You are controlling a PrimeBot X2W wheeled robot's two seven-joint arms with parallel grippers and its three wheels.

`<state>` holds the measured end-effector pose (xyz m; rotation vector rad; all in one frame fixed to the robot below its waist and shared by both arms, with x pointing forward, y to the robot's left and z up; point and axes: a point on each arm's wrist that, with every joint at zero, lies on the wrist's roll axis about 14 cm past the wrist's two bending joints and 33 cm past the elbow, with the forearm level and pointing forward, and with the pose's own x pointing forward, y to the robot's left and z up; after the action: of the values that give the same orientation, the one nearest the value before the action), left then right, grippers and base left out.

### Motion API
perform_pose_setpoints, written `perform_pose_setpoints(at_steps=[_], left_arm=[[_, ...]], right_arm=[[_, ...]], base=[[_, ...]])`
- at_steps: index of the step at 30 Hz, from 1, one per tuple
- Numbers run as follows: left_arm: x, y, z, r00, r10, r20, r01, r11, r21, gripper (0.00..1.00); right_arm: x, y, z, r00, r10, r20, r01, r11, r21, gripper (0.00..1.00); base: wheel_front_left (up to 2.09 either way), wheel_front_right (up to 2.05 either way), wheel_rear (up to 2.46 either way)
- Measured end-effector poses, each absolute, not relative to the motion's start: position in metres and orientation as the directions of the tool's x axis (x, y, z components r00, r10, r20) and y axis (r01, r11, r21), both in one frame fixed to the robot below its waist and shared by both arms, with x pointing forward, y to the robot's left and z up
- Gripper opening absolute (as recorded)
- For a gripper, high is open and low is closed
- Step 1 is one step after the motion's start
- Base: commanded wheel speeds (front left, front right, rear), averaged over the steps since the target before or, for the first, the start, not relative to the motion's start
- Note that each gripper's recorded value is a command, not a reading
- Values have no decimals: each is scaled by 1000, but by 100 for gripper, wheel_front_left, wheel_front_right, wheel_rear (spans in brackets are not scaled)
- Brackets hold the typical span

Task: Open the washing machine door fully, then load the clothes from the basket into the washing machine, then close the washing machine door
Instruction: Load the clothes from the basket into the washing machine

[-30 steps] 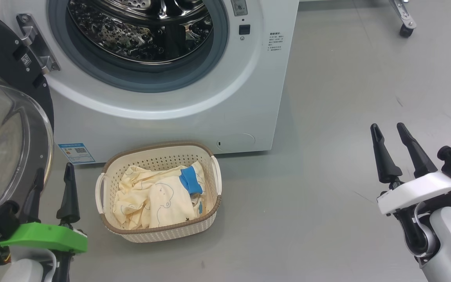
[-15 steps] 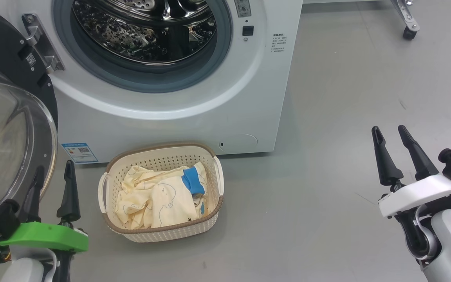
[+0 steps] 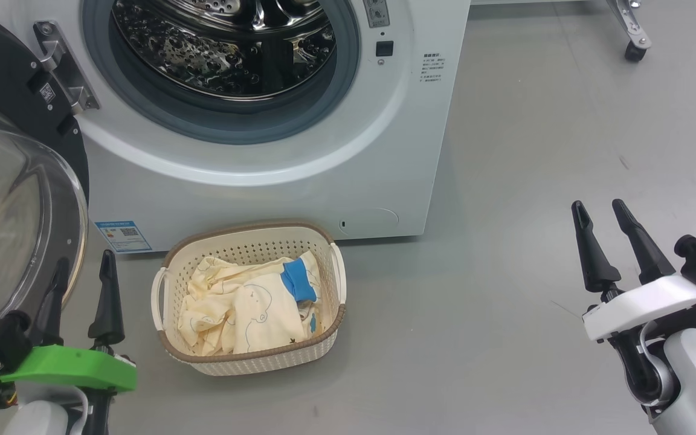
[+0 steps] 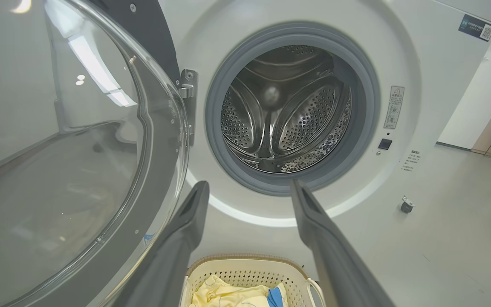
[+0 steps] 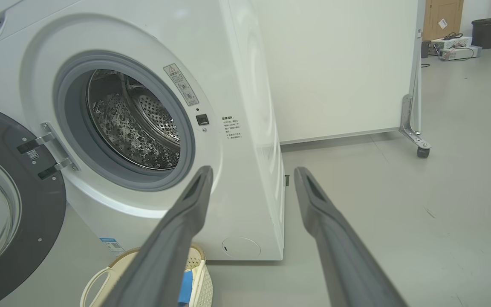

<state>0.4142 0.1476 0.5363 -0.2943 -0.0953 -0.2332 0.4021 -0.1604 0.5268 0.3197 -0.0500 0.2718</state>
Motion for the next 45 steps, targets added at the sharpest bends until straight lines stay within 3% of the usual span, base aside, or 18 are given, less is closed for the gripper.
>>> perform_pose_setpoints(at_steps=[29, 45], left_arm=[[412, 151, 535, 971, -204, 125, 231, 932, -278, 100], [414, 153, 532, 973, -199, 117, 225, 934, -279, 100]], right_arm=[[404, -155, 523, 959, 271, 82, -283, 908, 308, 100], [407, -153, 519, 959, 276, 72, -284, 907, 312, 100]], base=[[91, -91, 0], [35, -35, 0]])
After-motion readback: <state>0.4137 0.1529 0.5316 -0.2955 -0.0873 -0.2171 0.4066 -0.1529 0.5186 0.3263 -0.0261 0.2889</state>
